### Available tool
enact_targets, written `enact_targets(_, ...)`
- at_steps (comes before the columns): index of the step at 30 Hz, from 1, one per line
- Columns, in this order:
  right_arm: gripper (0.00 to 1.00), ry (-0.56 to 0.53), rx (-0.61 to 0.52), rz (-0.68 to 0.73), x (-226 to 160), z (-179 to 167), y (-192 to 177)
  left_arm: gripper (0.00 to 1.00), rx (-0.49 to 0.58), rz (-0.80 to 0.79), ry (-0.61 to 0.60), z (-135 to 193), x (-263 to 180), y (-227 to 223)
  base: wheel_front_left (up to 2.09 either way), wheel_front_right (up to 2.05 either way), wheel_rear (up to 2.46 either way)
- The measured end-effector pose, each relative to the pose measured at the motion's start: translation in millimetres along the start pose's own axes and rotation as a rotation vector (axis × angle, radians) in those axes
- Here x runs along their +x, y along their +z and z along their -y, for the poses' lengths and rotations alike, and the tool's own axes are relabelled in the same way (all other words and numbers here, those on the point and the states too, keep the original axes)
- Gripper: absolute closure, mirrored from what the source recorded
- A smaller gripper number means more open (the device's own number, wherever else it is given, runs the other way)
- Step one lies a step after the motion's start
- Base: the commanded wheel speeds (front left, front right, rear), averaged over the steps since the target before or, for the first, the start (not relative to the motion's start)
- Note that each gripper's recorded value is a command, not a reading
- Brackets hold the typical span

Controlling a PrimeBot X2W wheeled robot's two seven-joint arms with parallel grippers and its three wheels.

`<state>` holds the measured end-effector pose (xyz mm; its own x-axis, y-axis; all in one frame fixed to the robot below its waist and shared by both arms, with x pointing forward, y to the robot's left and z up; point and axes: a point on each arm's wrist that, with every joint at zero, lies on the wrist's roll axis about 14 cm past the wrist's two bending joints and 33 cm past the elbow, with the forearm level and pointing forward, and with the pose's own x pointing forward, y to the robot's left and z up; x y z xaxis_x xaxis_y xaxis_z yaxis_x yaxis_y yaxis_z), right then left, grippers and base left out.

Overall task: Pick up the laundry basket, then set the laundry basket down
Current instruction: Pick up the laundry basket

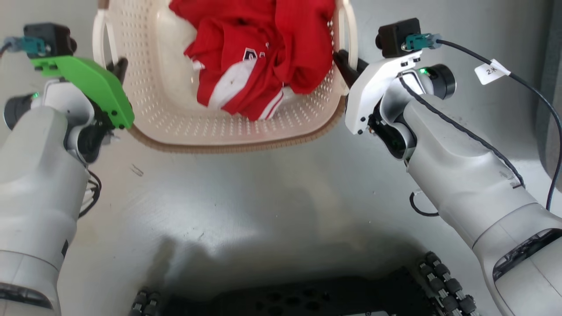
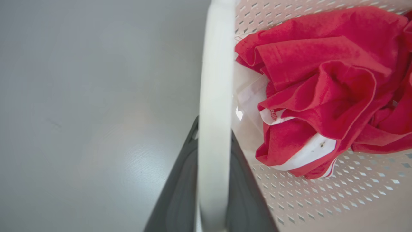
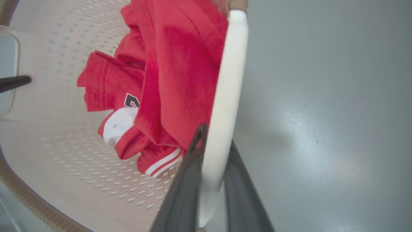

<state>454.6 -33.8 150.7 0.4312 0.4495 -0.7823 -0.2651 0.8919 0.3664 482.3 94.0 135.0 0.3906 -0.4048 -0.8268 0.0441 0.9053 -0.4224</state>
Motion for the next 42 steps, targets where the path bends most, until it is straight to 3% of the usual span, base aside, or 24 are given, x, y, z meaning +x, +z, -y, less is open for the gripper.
enact_targets(16, 1.0, -0.009, 0.01, -0.051, -34, -5, 8, 1.0, -0.065, -0.043, -0.038, 25, -34, 0, 0.0, 0.0, 0.0)
enact_targets(42, 1.0, 0.01, 0.035, -0.086, -117, -42, 8, 1.0, -0.148, -0.062, -0.077, 63, -118, -20, 0.0, 0.0, 0.0)
